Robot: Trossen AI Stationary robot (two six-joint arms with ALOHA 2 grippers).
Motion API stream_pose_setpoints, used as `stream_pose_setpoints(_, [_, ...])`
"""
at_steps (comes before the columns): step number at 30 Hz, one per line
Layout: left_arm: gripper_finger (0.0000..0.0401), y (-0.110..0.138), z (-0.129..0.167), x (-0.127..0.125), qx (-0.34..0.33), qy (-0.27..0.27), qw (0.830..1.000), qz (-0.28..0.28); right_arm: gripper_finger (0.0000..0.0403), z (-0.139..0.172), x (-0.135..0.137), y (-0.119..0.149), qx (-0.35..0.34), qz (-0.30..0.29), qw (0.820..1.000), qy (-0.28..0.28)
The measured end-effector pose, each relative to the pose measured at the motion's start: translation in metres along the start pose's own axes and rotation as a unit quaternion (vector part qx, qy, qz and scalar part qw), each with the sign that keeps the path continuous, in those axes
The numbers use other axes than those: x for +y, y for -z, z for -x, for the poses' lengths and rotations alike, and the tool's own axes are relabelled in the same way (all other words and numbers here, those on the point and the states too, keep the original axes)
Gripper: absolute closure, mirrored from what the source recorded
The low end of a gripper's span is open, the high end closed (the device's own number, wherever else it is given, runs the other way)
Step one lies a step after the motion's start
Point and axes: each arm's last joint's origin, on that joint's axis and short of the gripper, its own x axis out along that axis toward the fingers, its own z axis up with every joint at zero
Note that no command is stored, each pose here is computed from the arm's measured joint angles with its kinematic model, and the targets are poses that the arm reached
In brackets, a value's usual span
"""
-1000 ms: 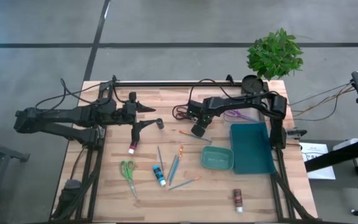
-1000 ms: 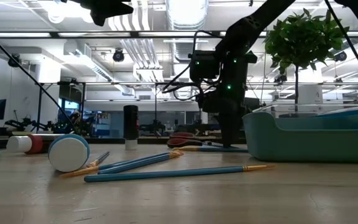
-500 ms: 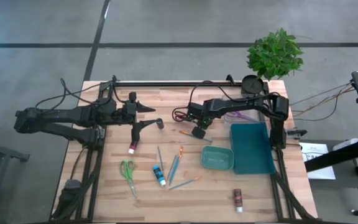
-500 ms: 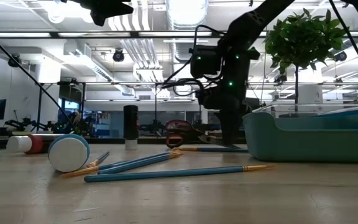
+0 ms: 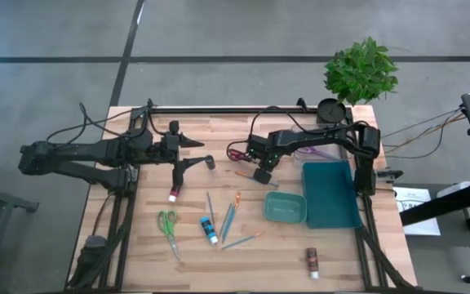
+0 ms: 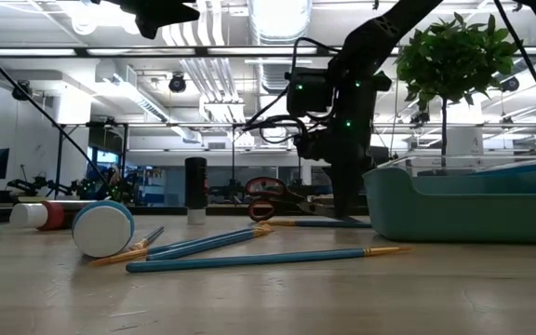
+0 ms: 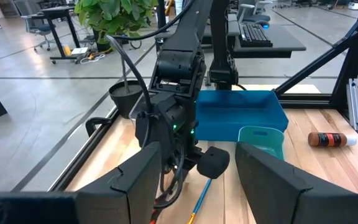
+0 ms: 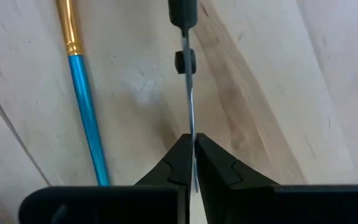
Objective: Pick & Place Paint Supplies
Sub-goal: Put the black scissors into the transparent bin
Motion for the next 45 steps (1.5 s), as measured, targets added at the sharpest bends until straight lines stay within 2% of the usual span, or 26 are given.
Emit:
stream_pose_setpoints(37, [0.0187,0.0,0.0,0.0,0.0,0.0,1.0,0.0,0.0393,-0.011,0.001,0.005,-0.02,0.038,0.999,-0.005])
stream_pose_setpoints(45, [0.0187,0.0,0.0,0.0,0.0,0.0,1.0,0.0,0.0394,0.001,0.003,0.003,-0.043,0.048,0.998,0.013])
